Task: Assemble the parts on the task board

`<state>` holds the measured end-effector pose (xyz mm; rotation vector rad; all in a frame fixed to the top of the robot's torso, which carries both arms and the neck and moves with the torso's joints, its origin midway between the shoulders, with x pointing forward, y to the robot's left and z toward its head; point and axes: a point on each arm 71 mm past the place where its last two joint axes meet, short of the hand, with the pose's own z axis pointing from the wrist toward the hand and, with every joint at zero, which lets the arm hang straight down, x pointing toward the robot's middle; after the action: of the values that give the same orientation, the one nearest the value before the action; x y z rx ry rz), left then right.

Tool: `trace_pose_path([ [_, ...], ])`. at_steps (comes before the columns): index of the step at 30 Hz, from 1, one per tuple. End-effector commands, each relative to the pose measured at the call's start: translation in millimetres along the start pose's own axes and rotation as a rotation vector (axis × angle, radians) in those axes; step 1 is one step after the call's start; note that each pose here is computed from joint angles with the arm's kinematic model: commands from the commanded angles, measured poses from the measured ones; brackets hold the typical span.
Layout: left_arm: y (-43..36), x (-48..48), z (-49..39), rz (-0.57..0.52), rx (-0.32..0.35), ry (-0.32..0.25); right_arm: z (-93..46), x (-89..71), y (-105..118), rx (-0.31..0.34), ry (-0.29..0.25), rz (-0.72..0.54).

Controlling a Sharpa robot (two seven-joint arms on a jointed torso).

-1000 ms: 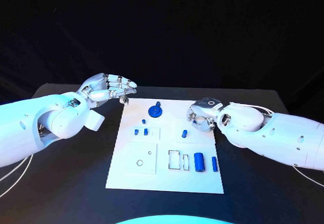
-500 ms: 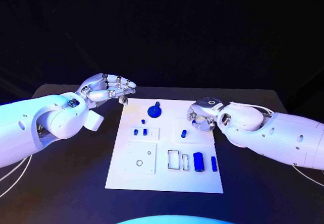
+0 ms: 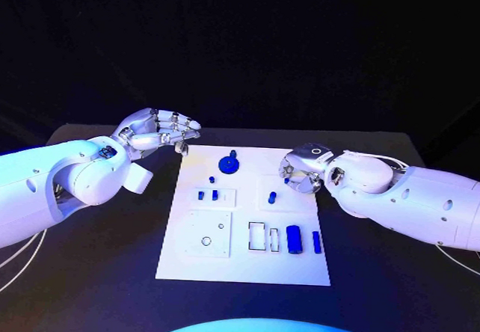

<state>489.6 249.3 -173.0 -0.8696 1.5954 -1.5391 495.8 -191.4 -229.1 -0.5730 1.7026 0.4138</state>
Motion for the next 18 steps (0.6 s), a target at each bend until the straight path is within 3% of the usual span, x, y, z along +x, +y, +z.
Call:
trace_pose_path([
  [1, -0.9, 1.3, 0.4, -0.001, 0.007, 0.011, -2.5, 11.7, -0.5, 0.005, 0.072, -0.005],
  [18, -0.6, 2.1, 0.7, -0.003, 0.004, 0.017, -0.3, 16.4, 6.2, -0.013, 0.111, 0.067],
])
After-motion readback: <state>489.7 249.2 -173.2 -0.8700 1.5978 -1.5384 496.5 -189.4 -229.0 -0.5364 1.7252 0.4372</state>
